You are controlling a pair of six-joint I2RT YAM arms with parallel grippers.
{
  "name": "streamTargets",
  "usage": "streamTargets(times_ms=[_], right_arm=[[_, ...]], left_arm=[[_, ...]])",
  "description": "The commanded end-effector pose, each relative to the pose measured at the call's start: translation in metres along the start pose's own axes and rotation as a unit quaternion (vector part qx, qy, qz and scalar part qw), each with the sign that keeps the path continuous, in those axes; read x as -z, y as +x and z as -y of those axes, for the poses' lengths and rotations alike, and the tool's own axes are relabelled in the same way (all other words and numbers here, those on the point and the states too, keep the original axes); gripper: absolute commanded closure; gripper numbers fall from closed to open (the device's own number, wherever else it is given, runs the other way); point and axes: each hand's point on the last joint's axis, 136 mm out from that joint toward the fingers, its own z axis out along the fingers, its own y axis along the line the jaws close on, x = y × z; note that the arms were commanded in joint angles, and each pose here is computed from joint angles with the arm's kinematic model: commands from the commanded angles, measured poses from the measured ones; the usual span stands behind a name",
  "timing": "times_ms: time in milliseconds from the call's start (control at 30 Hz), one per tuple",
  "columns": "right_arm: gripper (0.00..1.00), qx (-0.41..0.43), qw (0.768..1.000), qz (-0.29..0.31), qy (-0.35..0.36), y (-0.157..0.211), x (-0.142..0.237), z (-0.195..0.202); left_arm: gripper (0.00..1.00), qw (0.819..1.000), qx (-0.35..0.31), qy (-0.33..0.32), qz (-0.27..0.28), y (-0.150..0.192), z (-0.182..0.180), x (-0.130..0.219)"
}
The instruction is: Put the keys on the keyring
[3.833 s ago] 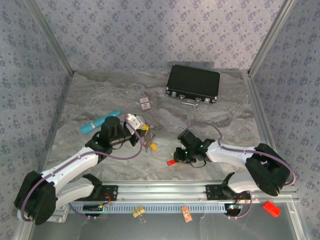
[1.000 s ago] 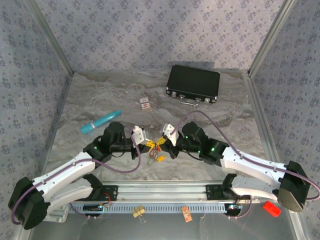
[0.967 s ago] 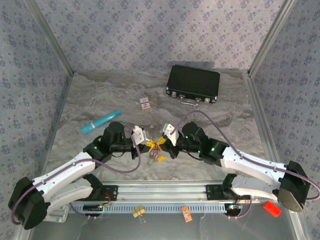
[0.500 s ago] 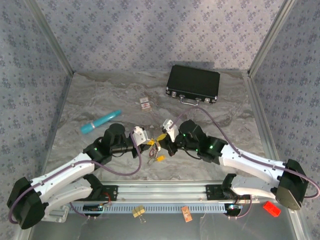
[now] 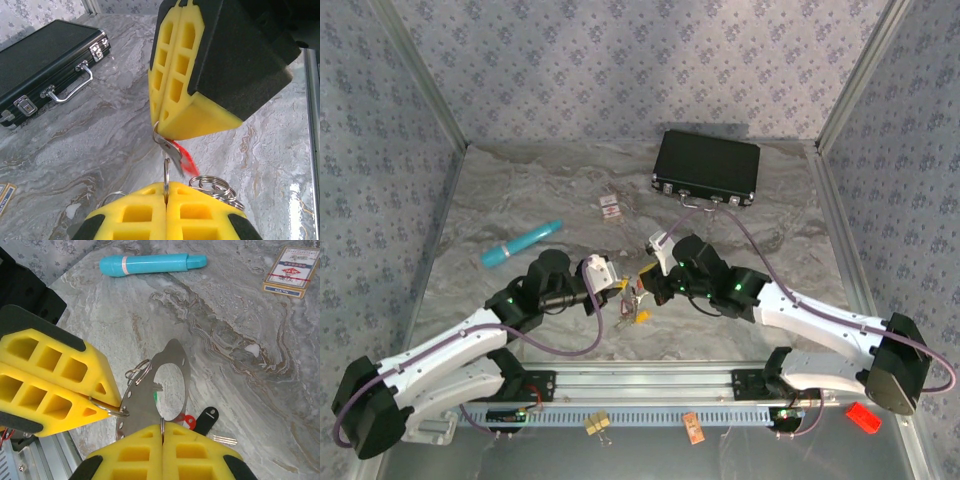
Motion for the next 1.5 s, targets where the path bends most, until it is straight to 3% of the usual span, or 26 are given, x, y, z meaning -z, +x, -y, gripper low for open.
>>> streamTargets(times_ms=[0, 133, 333, 467, 600, 767, 1467], right_arm=[[1.00, 0.034, 0.999, 0.012, -0.014, -0.007, 0.008, -0.009], [1.00, 0.185, 0.982, 0.033, 0.012, -0.003, 0.020, -0.002], [1.00, 0.396, 0.917, 0.043, -0.006, 0.000, 0.026, -0.011], [1.00, 0.485, 0.873, 0.047, -0.002, 0.000, 0.027, -0.014], [1.00, 0.583, 0.810, 0.062, 0.019, -0.008, 0.028, -0.013], [1.00, 0.634, 0.771, 0.058, 0.018, -0.012, 0.029, -0.016], [1.00, 0.650, 0.759, 0.044, -0.018, -0.016, 0.024, -0.032]], left_arm=[[1.00, 1.000, 0.006, -0.006, 0.024, -0.018, -0.002, 0.004], [1.00, 0.998, 0.060, 0.006, 0.003, -0.017, -0.001, 0.003], [1.00, 0.989, 0.137, 0.051, -0.012, -0.023, 0.008, 0.005], [1.00, 0.981, 0.178, 0.078, -0.008, -0.025, 0.010, 0.005], [1.00, 0.973, 0.202, 0.109, -0.008, -0.029, 0.012, 0.004], [1.00, 0.967, 0.215, 0.137, -0.015, -0.031, 0.017, 0.003], [1.00, 0.960, 0.233, 0.152, -0.024, -0.031, 0.018, 0.000]])
